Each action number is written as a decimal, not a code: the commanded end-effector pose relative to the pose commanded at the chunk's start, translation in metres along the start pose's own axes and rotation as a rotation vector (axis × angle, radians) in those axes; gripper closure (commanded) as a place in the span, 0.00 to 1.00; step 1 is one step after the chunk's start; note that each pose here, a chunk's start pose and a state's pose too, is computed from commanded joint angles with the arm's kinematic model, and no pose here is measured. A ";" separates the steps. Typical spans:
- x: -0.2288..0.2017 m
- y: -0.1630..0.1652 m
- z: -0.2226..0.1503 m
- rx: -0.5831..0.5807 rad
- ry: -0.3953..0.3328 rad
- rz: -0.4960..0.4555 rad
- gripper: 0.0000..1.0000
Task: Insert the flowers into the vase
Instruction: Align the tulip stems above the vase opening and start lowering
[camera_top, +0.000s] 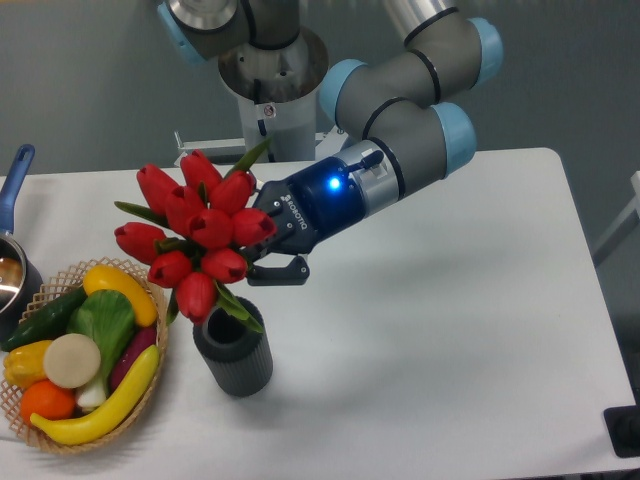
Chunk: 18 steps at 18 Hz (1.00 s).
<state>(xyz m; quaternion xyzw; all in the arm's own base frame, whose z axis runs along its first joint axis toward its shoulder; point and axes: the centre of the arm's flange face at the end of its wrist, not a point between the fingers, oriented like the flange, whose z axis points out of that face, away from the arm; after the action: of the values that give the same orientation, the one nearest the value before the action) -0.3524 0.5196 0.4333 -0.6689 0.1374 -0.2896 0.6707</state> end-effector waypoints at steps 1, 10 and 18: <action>-0.001 0.001 0.000 0.000 0.000 0.000 0.73; -0.009 0.028 0.004 -0.004 0.006 0.029 0.73; -0.009 0.062 0.002 -0.015 -0.002 0.049 0.73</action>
<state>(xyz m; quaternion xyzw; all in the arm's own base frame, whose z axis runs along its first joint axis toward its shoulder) -0.3452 0.5224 0.3713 -0.6708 0.1552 -0.2715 0.6725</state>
